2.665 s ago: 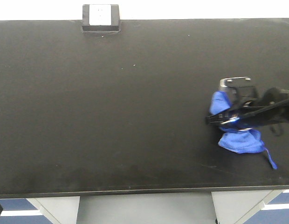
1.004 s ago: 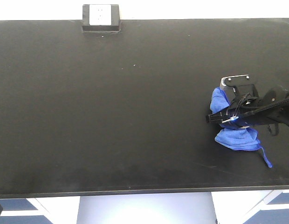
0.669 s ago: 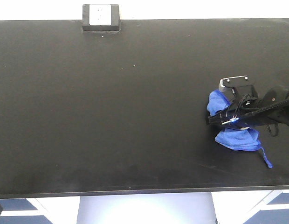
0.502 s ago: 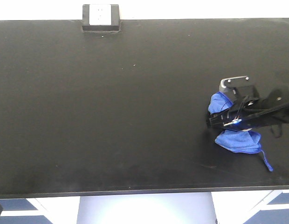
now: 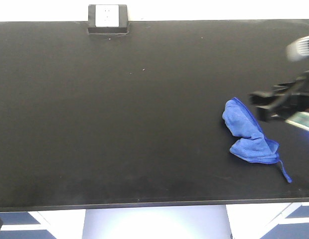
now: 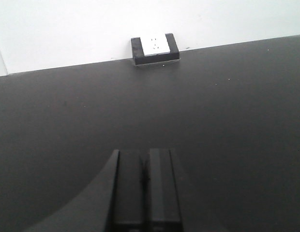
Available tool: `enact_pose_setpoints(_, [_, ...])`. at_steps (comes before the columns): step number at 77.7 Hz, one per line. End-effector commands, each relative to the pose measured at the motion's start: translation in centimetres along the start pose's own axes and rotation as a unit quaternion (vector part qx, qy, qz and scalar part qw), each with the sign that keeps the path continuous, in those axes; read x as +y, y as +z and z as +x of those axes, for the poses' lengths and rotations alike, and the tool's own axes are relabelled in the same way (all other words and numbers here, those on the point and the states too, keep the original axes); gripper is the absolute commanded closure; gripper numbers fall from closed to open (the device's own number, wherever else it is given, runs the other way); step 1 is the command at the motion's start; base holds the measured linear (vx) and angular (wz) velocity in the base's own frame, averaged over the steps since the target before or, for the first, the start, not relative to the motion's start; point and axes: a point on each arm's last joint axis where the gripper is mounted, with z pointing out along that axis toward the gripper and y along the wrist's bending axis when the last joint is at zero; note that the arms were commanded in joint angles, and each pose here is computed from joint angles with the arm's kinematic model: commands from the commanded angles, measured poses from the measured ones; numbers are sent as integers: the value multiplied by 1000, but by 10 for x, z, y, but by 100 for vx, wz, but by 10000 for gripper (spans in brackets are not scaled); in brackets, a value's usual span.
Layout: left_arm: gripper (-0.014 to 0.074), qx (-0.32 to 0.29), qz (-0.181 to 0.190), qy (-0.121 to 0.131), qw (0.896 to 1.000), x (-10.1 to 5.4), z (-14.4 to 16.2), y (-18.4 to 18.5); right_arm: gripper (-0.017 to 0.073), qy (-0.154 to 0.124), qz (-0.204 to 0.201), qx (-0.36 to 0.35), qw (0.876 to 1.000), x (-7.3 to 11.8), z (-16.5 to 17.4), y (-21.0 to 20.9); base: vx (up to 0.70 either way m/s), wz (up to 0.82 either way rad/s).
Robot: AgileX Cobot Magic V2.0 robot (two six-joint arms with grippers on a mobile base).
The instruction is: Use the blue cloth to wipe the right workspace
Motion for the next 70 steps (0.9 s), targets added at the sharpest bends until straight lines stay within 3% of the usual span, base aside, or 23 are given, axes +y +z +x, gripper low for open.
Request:
enact_pose_setpoints(1, [600,-54,8,-1,999,-1,-16,-3,473,2,9,-73,997,8,-10,-36,0,0])
enact_pose_setpoints(5, [600,-54,8,-1,999,-1,-16,-3,574,2,10,-97,995,12,-10,-51,0,0])
enact_pose_setpoints(36, [600,-54,8,-1,999,-1,-16,-3,567,-1,4,-232,973,35,3,-123,0,0])
enact_pose_setpoints(70, [600,-54,8,-1,999,-1,-16,-3,567,-19,20,-252,967,37,7,-135,0,0])
